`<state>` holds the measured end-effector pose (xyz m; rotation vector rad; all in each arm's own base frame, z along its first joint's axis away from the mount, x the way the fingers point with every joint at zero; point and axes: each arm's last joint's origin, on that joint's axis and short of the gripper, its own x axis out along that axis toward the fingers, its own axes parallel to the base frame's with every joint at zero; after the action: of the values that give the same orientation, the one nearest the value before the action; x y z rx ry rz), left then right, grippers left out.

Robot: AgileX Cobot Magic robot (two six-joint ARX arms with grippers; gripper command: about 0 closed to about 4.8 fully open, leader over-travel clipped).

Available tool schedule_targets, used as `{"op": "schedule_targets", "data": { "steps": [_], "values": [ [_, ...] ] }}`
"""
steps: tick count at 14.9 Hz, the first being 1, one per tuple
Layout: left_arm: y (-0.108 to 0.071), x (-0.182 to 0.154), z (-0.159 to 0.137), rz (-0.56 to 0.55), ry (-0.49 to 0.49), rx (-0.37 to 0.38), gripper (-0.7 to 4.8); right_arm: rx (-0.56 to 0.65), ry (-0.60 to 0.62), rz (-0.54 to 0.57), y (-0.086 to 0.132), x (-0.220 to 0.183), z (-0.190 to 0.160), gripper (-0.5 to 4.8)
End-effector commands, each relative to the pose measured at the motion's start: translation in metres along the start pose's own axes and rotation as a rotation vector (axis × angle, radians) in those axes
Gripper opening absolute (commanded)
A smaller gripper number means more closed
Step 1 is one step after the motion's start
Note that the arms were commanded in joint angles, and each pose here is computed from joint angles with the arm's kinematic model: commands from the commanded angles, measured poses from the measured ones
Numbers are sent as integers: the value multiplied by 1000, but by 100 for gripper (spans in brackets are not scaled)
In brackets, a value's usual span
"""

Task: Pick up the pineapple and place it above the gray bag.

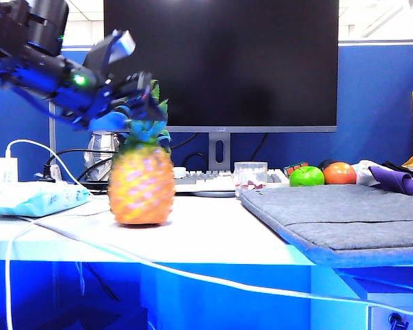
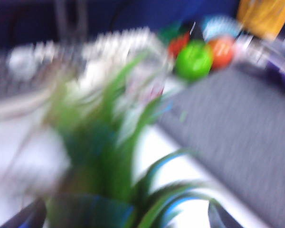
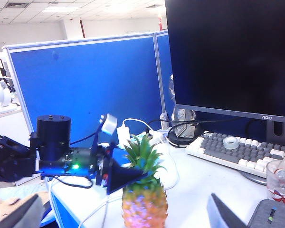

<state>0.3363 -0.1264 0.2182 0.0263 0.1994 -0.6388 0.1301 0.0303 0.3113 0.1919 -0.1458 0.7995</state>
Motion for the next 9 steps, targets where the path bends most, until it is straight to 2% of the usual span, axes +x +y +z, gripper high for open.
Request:
{"op": "schedule_targets", "data": {
  "steps": [1,2,3,6,9],
  "values": [
    [0,8,1,-20,-87,-15,163,-18,-17,11,1,0,4,479],
    [0,9,-3,-36,-55,-26,19,-19,-18,11,1,0,4,479],
    [0,11,-7,-67,-42,-32,-4,-19,-18,11,1,0,4,479],
    [-3,11,-6,-143,-64,-37,-5,-18,-16,11,1,0,3,479],
    [-16,14,18,-301,-208,14,-4,-14,-12,9,1,0,3,479]
  ]
}}
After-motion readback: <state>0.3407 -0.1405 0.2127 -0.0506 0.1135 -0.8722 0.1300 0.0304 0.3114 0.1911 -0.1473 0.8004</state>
